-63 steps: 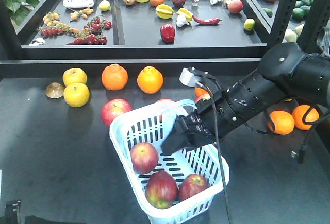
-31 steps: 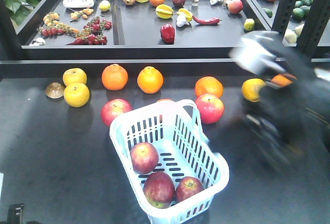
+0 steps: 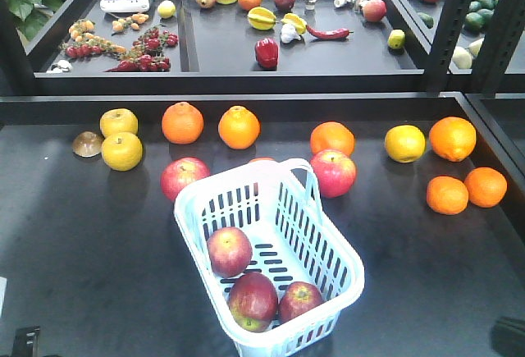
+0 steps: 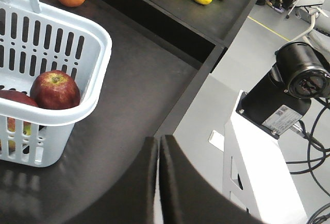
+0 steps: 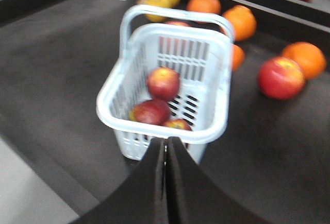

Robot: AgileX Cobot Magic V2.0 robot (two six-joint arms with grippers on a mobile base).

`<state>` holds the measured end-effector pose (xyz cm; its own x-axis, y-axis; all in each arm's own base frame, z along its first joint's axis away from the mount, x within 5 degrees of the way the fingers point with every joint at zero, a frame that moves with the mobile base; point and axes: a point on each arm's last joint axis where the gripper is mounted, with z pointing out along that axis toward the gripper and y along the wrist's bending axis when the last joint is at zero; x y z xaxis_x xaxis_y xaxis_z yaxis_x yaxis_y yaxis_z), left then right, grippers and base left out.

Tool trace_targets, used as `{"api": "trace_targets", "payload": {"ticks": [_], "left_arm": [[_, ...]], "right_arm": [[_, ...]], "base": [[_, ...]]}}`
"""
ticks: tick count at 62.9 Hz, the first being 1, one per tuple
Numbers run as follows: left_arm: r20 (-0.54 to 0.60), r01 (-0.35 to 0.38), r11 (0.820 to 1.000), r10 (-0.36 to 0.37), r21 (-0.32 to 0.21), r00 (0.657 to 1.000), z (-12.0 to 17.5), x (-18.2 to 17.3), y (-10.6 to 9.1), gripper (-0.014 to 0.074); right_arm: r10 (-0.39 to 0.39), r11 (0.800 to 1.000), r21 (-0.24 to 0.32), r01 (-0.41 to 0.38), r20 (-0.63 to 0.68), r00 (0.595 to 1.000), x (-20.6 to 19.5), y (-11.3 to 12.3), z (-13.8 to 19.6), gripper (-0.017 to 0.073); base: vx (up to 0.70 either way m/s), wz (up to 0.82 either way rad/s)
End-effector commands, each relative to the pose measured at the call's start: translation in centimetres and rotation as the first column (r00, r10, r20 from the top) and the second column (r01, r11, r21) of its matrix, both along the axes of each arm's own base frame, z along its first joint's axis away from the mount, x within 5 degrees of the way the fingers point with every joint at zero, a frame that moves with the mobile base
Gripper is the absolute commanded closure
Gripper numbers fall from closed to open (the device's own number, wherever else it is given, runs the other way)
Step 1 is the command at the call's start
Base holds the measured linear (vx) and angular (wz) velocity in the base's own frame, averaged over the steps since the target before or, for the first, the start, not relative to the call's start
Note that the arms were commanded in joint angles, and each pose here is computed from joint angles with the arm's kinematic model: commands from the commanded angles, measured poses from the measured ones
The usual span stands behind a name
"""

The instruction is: Pick three apples into basket with both arms

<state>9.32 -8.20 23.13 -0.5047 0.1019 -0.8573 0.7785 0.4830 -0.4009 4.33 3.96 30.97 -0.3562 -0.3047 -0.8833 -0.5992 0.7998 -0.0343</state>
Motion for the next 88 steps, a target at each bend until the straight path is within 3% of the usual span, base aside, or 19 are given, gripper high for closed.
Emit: {"api": "trace_targets", "payload": {"ticks": [1,7,52,59,65,70,76,80,88], "left_arm": [[0.016,-0.001,0.997,0.002,-0.072,1.000,1.1,0.2,-0.2,0.0599],[0.015,0.007,0.997,-0.006,-0.076,1.000,1.2,0.1,-0.3,0.0599],[0.016,-0.002,0.997,0.003,-0.072,1.000,1.1,0.2,-0.2,0.0599],[0.001,-0.009,0.995,0.009,-0.101,1.000,1.3,0.2,-0.3,0.0599],[-0.073,-0.070,0.969,0.054,-0.236,0.996,2.2,0.5,-0.3,0.0599],[-0.123,-0.133,0.924,0.094,-0.358,0.988,3.1,0.9,-0.2,0.0599],[-0.147,-0.197,0.873,0.146,-0.446,0.978,3.9,1.5,0.1,0.0599],[-0.151,-0.253,0.845,0.205,-0.471,0.967,4.1,1.9,0.4,0.0599],[-0.066,-0.349,0.834,0.356,-0.427,0.932,3.3,2.7,1.3,0.0599]], "right_arm": [[-0.106,0.994,0.042,0.104,0.036,0.994,0.6,-0.6,0.5,0.0568],[-0.126,0.992,0.015,0.125,0.049,0.991,0.8,-0.8,0.5,0.0568],[-0.126,0.992,0.016,0.125,0.049,0.991,0.8,-0.8,0.5,0.0568],[-0.125,0.992,0.015,0.125,0.049,0.991,0.8,-0.8,0.5,0.0568],[-0.125,0.992,0.015,0.125,0.049,0.991,0.8,-0.8,0.5,0.0568],[-0.125,0.992,0.015,0.125,0.049,0.991,0.8,-0.8,0.5,0.0568],[-0.125,0.992,0.015,0.125,0.049,0.991,0.8,-0.8,0.5,0.0568],[-0.125,0.992,0.015,0.125,0.049,0.991,0.8,-0.8,0.5,0.0568],[-0.125,0.992,0.015,0.125,0.049,0.991,0.8,-0.8,0.5,0.0568]], "base": [[0.00,0.00],[0.00,0.00],[0.00,0.00],[0.00,0.00],[0.00,0.00],[0.00,0.00],[0.00,0.00],[0.00,0.00],[0.00,0.00]]}}
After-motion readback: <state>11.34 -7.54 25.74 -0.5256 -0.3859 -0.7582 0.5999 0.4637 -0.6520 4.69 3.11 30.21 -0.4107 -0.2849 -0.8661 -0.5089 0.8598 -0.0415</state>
